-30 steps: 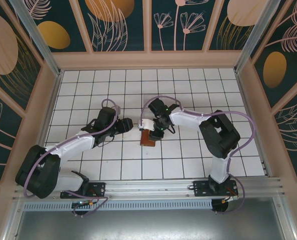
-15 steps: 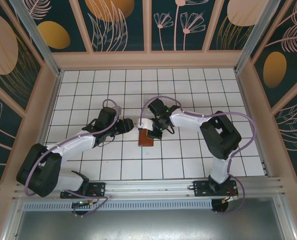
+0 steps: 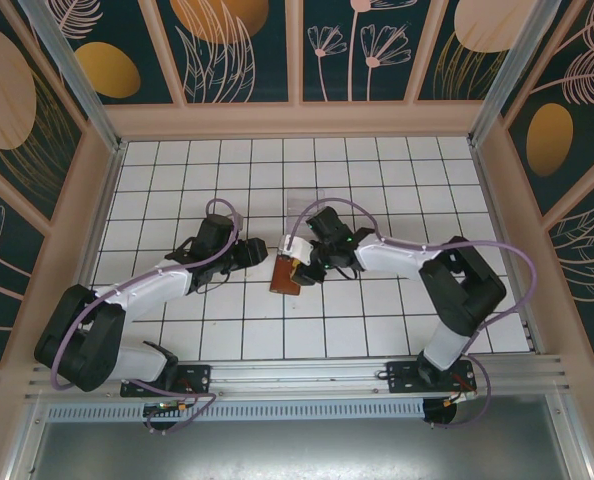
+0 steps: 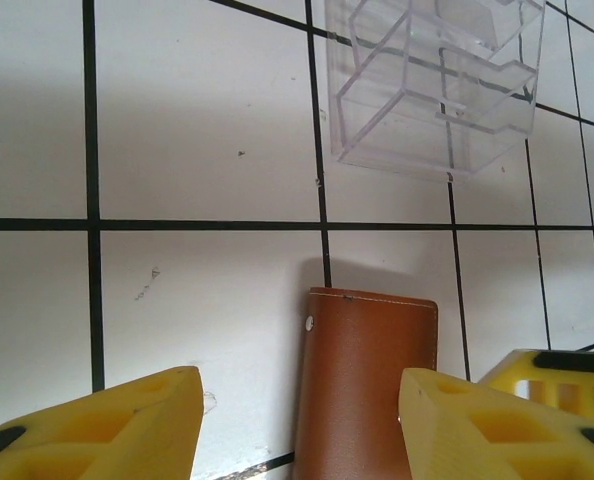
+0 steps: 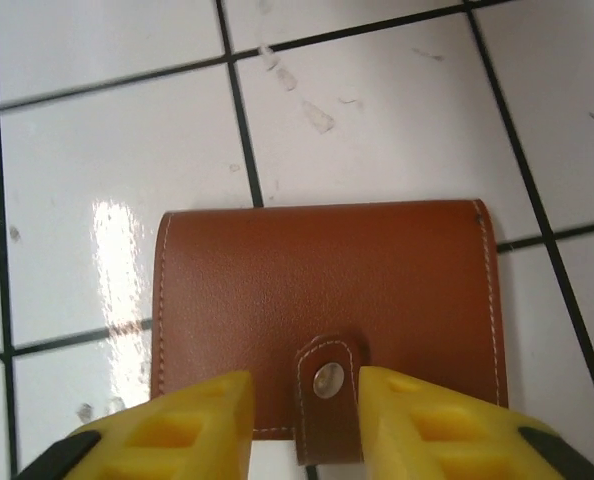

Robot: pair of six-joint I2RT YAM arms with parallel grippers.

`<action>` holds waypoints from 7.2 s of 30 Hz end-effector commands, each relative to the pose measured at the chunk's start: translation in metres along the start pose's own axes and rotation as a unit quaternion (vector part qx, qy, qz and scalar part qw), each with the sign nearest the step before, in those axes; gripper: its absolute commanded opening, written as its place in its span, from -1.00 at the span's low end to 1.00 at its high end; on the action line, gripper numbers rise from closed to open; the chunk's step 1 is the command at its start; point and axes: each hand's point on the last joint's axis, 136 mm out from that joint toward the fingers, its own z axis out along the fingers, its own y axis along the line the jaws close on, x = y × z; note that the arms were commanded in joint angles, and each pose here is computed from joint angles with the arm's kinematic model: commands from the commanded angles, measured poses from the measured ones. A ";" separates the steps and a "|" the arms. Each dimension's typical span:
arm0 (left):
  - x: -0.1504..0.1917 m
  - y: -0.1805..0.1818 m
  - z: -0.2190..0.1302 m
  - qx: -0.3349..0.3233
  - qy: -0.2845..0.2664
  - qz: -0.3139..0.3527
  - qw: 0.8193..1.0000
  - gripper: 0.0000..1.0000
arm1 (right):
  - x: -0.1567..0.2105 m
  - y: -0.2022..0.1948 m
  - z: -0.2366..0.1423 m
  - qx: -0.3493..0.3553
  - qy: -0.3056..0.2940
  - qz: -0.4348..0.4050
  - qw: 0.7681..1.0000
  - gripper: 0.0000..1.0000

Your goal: Take the credit cards out of the card holder

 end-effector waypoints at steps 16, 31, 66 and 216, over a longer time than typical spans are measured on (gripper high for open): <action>-0.043 0.023 -0.013 -0.070 -0.051 0.021 0.996 0.16 | -0.018 -0.023 -0.020 0.180 0.010 0.510 0.841 -0.14; -0.047 0.044 -0.023 -0.096 -0.053 0.029 0.994 0.21 | 0.017 -0.013 0.011 0.242 0.114 0.574 0.774 0.27; -0.011 -0.010 -0.007 -0.003 0.028 0.031 0.999 0.19 | -0.020 -0.016 -0.024 0.230 0.041 0.582 0.779 -0.95; 0.057 -0.016 0.036 -0.013 0.167 0.007 0.986 -0.24 | 0.153 -0.017 -0.067 0.328 0.173 0.601 0.708 -0.59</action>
